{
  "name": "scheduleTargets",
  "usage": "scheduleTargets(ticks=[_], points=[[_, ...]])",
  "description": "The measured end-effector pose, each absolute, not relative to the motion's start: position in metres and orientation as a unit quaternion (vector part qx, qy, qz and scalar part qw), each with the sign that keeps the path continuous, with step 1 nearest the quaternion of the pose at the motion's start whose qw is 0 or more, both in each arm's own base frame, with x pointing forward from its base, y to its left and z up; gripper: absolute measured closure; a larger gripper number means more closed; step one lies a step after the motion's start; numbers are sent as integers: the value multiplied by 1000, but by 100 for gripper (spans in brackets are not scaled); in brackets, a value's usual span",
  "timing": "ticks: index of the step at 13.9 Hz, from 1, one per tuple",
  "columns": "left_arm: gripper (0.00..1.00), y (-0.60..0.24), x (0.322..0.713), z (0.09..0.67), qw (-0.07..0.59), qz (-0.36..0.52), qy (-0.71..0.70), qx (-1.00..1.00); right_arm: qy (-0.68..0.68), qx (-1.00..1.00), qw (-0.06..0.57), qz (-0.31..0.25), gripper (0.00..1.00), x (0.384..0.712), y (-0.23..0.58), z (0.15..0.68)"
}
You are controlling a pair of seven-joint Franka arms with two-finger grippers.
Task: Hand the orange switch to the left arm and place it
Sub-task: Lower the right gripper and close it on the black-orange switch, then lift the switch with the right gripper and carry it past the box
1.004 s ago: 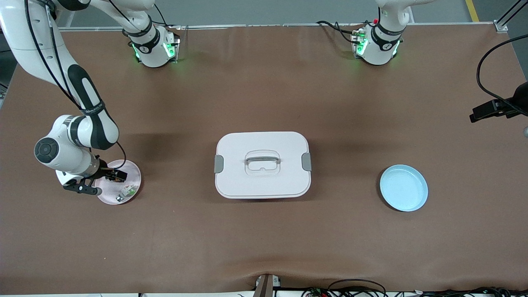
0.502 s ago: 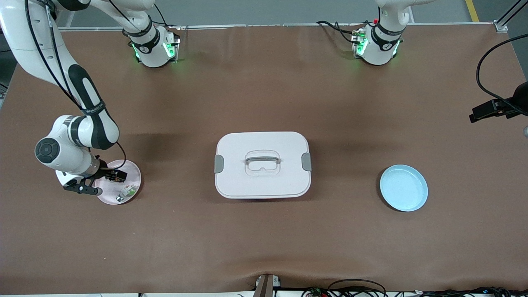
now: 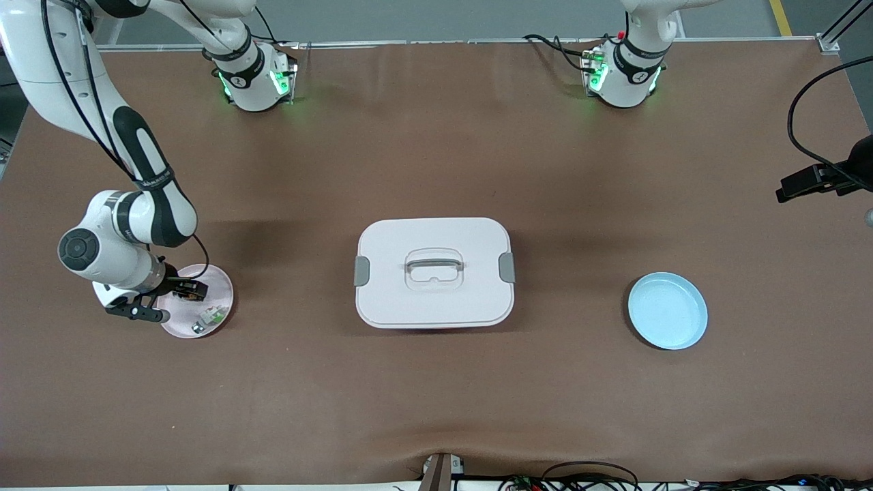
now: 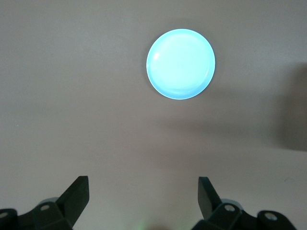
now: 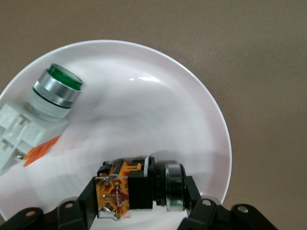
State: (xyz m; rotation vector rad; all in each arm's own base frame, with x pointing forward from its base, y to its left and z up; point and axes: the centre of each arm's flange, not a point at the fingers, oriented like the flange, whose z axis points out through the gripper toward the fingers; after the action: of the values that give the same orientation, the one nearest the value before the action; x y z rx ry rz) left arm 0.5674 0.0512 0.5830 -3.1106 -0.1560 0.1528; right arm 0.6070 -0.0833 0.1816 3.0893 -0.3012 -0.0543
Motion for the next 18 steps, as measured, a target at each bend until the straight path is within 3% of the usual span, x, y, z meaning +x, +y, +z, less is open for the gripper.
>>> scheduleTargets(ticks=[2, 6, 13, 18], points=[[0, 50, 567, 583, 12, 49, -49, -998, -120, 992, 19, -24, 27, 606, -83, 181], [0, 49, 568, 583, 12, 49, -48, -998, -195, 977, -2, -91, 27, 609, -79, 201], [0, 25, 569, 587, 11, 44, -26, -999, -313, 919, -100, -219, 27, 634, -49, 338], [0, 27, 569, 588, 11, 44, -28, -999, -408, 864, -128, -267, 27, 642, 45, 420]])
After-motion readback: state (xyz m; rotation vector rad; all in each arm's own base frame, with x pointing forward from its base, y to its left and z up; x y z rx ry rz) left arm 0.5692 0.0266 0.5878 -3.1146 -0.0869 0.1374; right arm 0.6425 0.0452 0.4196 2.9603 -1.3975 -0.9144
